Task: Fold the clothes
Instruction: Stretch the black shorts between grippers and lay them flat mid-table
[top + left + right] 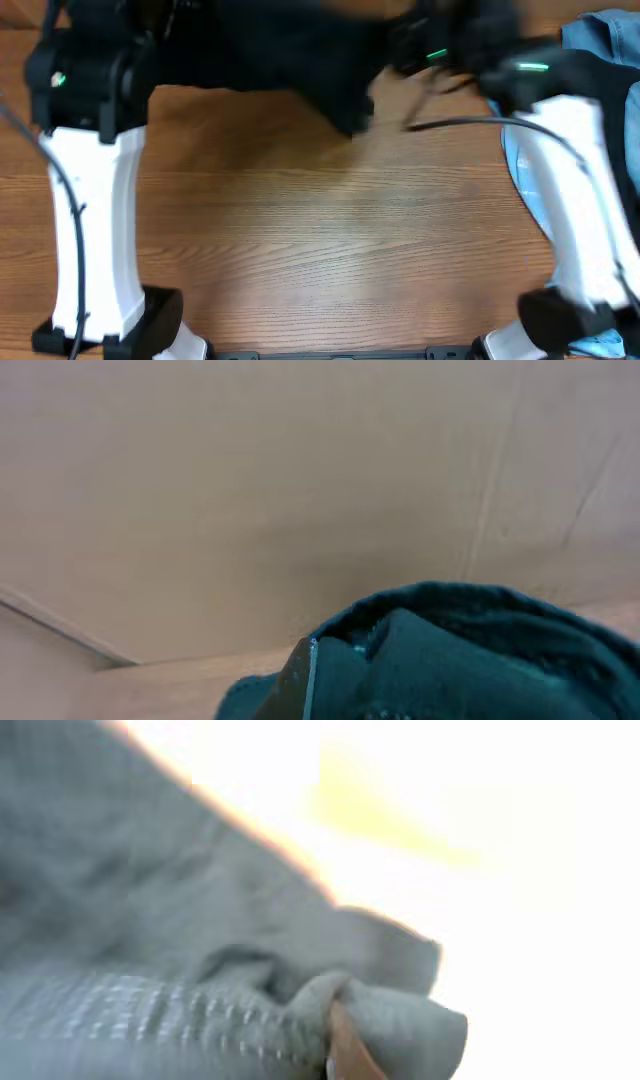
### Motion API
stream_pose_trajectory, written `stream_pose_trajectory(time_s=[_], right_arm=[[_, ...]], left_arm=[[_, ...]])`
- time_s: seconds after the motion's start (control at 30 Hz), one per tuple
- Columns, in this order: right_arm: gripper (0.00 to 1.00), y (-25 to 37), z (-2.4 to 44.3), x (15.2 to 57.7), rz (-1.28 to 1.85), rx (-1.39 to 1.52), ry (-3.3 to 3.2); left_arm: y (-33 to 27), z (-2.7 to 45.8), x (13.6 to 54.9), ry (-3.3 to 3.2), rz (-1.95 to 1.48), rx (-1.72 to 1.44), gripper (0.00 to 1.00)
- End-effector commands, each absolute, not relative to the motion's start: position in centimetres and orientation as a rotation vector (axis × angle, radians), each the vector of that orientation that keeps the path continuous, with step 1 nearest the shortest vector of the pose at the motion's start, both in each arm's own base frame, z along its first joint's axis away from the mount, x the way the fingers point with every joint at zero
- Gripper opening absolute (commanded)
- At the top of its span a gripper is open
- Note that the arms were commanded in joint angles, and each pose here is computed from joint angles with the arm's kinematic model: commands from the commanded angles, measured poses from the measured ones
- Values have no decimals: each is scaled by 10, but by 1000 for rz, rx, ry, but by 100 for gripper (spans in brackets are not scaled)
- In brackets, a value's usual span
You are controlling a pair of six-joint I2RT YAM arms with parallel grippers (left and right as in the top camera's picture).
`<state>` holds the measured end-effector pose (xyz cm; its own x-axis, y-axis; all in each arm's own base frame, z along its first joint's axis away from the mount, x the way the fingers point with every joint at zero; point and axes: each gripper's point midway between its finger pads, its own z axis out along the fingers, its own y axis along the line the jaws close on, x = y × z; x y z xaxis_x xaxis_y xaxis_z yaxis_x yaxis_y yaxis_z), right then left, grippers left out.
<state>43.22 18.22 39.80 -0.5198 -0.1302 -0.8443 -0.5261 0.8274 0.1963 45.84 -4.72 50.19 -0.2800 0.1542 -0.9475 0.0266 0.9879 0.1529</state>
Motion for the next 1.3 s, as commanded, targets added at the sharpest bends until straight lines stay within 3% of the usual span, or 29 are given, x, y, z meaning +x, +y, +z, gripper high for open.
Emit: stream_pose_trajectory(time_s=[0.0,0.17,0.33,0.43,0.57,0.67,0.8,0.93,1.03,1.2,1.27], right_arm=[[4,123,488,393,430,-408,1936],[4,93,507,356,319,-433,1945],[4,82,496,354,249,-413,1997],[4,78,498,367,204,-398,1982],[4,78,498,425,147,-389,1909],[4,71,521,466,75,-336,1766],[4,52,576,477,16,-268,1547],[4,31,573,481,-17,-237,1559],[4,21,544,482,-14,-232,1676],[4,47,435,457,195,-331,2091],[4,57,387,438,312,-353,2277]], left_arm=[[-35,553,405,1743,115,80,4],[-28,547,366,1809,122,94,4],[-32,545,361,1818,97,117,4],[-45,537,380,1828,48,156,4],[-62,525,447,1785,13,164,4],[-69,545,494,1625,2,138,4],[-70,599,495,1401,-13,106,4],[-69,590,492,1448,-9,112,4],[-69,552,493,1600,3,134,4],[-61,452,471,2017,55,185,7],[-58,412,450,2197,72,216,4]])
